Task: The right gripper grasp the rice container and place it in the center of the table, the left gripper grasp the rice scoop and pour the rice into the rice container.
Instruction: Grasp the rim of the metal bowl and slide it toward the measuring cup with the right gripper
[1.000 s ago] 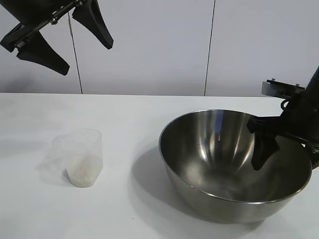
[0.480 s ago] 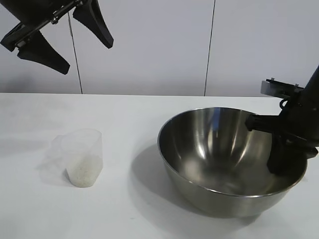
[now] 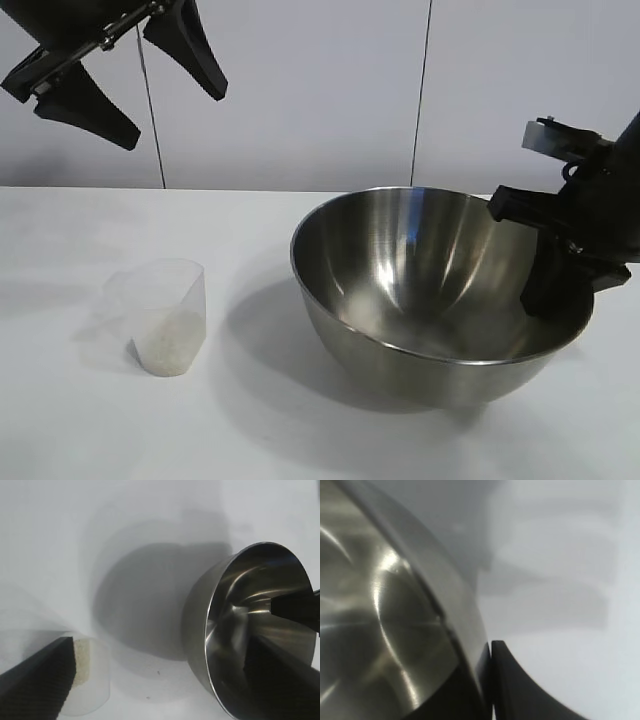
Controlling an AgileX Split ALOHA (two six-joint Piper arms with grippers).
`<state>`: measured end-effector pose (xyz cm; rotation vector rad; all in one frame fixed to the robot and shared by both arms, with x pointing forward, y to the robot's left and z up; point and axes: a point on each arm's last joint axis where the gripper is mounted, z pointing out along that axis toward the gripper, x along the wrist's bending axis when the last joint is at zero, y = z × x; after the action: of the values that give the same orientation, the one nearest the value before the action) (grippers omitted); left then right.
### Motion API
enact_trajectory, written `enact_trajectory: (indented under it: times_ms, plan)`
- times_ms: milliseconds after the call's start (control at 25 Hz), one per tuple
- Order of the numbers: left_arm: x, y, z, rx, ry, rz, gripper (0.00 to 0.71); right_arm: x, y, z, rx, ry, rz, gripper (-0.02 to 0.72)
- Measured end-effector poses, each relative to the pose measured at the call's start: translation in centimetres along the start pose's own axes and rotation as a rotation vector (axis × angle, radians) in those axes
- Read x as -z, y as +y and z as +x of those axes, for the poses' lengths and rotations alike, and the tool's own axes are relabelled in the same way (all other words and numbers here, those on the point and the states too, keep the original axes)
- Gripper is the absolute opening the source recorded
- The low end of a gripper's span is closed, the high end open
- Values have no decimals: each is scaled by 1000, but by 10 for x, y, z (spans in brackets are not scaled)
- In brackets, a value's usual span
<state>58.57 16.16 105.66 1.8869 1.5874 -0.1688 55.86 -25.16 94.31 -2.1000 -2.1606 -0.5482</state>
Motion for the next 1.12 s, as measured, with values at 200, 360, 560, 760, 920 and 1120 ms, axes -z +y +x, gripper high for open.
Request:
enact_trajectory:
  times_ms: [200,360,560,760,920,1120]
  plan:
    - [0,0,0,0,0,0,657,10,14,5,1,20,-50,10]
    - [0,0,0,0,0,0,657,11,19,6,-5,24,-76,10]
    - [0,0,0,0,0,0,657,-13,25,23,41,36,-32,10]
    - [0,0,0,0,0,0,657,-30,37,41,82,39,-10,10]
    - [0,0,0,-8,0,0,657,-36,40,37,84,12,-4,10]
    - [0,0,0,-28,0,0,657,-51,38,32,77,4,36,10]
